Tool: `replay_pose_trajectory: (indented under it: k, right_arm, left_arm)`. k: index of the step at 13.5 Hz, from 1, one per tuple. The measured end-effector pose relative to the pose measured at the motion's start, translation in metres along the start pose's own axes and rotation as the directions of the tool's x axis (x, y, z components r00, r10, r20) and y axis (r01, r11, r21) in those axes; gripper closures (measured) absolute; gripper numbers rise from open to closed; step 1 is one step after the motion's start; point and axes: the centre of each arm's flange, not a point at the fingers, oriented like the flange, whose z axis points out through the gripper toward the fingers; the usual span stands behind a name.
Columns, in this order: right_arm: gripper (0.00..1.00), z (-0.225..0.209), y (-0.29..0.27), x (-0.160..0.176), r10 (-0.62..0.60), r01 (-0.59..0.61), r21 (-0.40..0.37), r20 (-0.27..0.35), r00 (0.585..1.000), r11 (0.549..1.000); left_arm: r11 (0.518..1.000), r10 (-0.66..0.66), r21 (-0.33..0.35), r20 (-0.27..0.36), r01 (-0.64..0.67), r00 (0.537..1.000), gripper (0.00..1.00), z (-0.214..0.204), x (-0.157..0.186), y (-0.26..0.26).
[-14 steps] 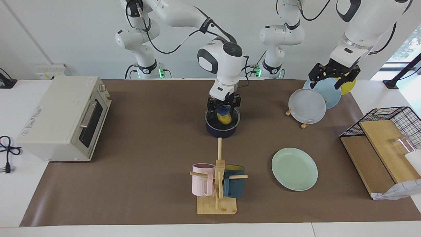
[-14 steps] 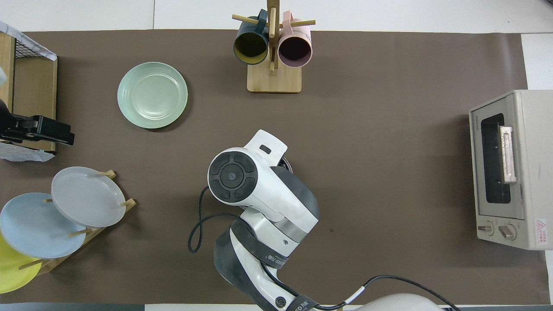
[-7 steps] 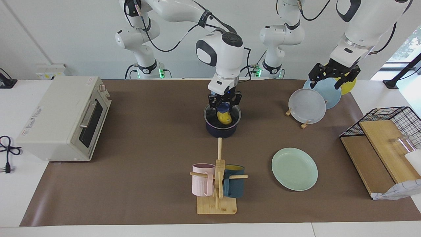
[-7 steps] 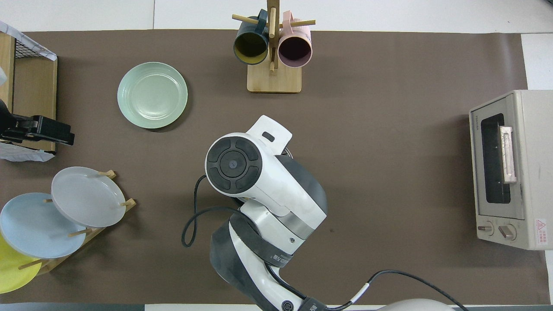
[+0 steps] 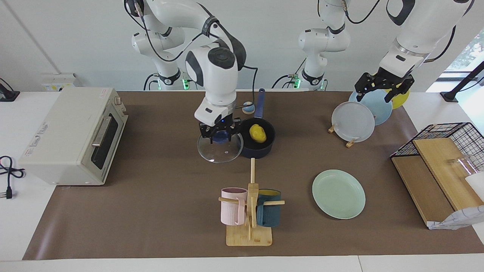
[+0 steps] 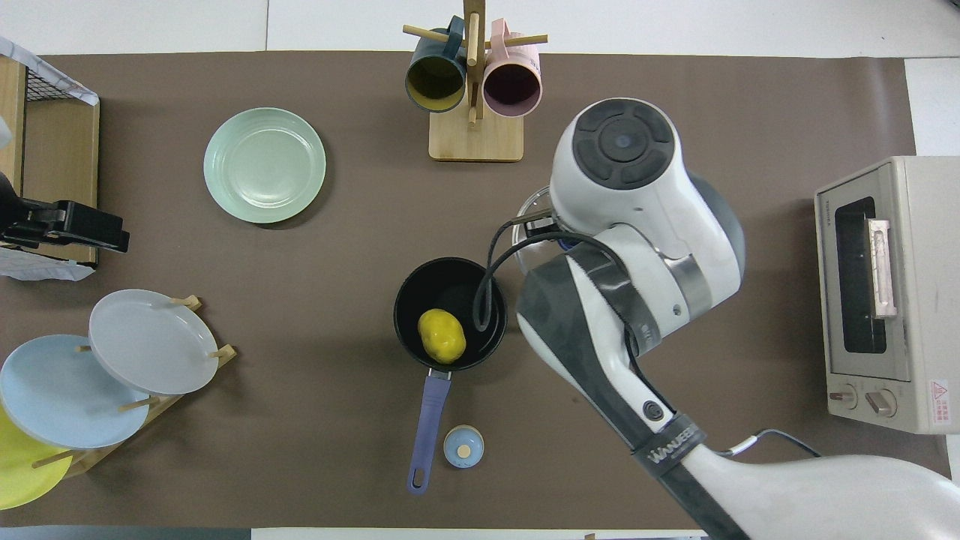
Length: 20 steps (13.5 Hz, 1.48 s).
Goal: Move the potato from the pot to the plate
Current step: 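Lift the glass lid off the saucepan with the right gripper toward the toaster, then lower the lid with the right gripper while the left gripper reaches the pot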
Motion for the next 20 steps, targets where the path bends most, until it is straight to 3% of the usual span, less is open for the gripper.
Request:
replay_pose_trajectory:
  k: [5,9,13,17,20]
  right_arm:
    - [0.34,0.035,0.120,-0.012,-0.067,0.067,-0.001,0.056,0.996,0.998]
    - [0.34,0.084,0.194,-0.030,-0.132,0.132,0.002,-0.036,0.991,0.991]
    - [0.34,0.123,0.212,-0.056,-0.147,0.147,0.001,-0.067,0.987,0.989]
    - [0.34,0.137,0.218,-0.066,-0.133,0.134,0.006,-0.059,0.989,0.991]
    - [0.30,0.143,0.219,-0.070,-0.131,0.131,0.008,-0.056,0.990,0.991]
  left_arm:
    - [1.000,0.000,0.000,0.000,0.000,1.000,0.00,0.000,0.000,0.000]
    - [1.000,0.002,0.000,0.007,-0.002,1.000,0.00,0.001,-0.001,0.001]
    - [0.999,0.038,0.001,0.028,-0.038,0.999,0.00,0.004,-0.004,0.021]
    - [0.993,0.116,0.010,0.073,-0.117,0.990,0.00,0.030,-0.029,0.094]
    - [0.994,0.110,0.016,0.027,-0.111,0.994,0.00,0.059,-0.053,0.157]
